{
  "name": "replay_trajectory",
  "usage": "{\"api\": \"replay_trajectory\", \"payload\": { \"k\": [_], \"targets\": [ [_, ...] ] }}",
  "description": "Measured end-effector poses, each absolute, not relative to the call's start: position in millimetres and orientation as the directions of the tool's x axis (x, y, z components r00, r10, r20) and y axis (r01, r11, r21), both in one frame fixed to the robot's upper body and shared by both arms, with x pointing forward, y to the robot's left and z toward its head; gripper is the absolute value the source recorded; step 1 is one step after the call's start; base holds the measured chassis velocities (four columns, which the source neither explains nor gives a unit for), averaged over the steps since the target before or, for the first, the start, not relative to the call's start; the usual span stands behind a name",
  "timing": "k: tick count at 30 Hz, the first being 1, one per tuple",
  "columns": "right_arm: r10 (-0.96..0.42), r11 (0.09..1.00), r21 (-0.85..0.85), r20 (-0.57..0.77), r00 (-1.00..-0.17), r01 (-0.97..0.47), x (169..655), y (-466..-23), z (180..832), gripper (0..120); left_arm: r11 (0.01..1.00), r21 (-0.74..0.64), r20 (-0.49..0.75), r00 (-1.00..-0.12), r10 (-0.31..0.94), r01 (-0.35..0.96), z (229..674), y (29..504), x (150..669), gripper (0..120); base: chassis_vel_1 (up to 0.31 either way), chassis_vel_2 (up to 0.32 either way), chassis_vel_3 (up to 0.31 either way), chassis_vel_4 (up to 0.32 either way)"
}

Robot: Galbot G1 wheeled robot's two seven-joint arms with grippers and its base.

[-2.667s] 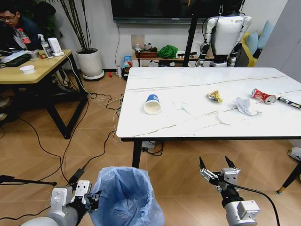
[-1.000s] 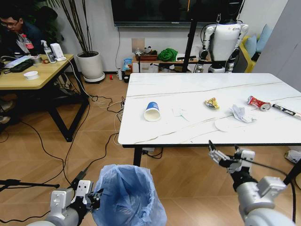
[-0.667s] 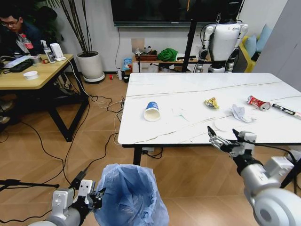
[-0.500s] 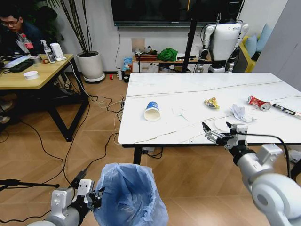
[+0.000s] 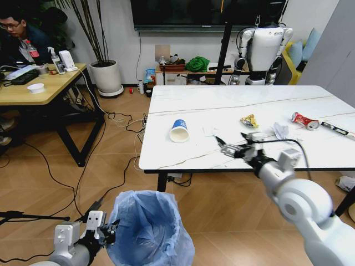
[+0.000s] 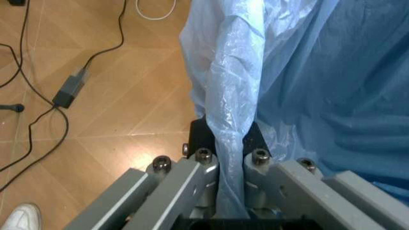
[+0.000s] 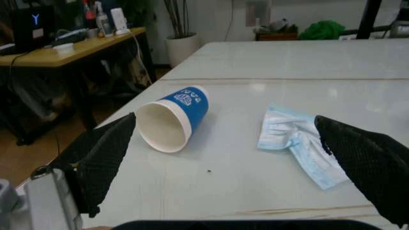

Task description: Pick up the trash bin and place the trash from the table into it.

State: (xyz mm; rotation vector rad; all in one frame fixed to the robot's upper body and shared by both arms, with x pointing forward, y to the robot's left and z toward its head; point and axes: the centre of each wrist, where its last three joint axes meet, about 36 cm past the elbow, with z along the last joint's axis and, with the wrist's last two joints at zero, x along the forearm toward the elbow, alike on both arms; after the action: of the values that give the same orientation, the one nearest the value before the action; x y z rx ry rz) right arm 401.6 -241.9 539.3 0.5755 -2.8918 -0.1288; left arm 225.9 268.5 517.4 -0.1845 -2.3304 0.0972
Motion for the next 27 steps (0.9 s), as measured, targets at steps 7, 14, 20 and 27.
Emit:
{"api": "replay_trajectory", "payload": {
  "k": [7, 14, 20, 27],
  "targets": [
    [-0.396, 0.918, 0.122, 0.275, -0.876, -0.377, 456, -199, 525, 100, 0.988, -0.12, 0.709, -0.688, 0.152, 0.095, 517, 270, 225, 0, 0.0, 0.0, 0.0, 0.0],
    [-0.383, 0.923, 0.109, 0.317, -0.868, -0.368, 493, -170, 529, 100, 0.989, -0.117, 0.705, -0.695, 0.145, 0.089, 519, 272, 226, 0, 0.0, 0.0, 0.0, 0.0],
    [-0.397, 0.917, 0.116, 0.367, -0.841, -0.382, 511, -138, 521, 100, 0.989, -0.125, 0.704, -0.695, 0.147, 0.082, 518, 272, 225, 0, 0.0, 0.0, 0.0, 0.0],
    [-0.36, 0.931, 0.091, 0.382, -0.851, -0.353, 528, -115, 506, 100, 0.986, -0.145, 0.706, -0.69, 0.159, 0.079, 517, 272, 223, 0, 0.0, 0.0, 0.0, 0.0]
  ]
}}
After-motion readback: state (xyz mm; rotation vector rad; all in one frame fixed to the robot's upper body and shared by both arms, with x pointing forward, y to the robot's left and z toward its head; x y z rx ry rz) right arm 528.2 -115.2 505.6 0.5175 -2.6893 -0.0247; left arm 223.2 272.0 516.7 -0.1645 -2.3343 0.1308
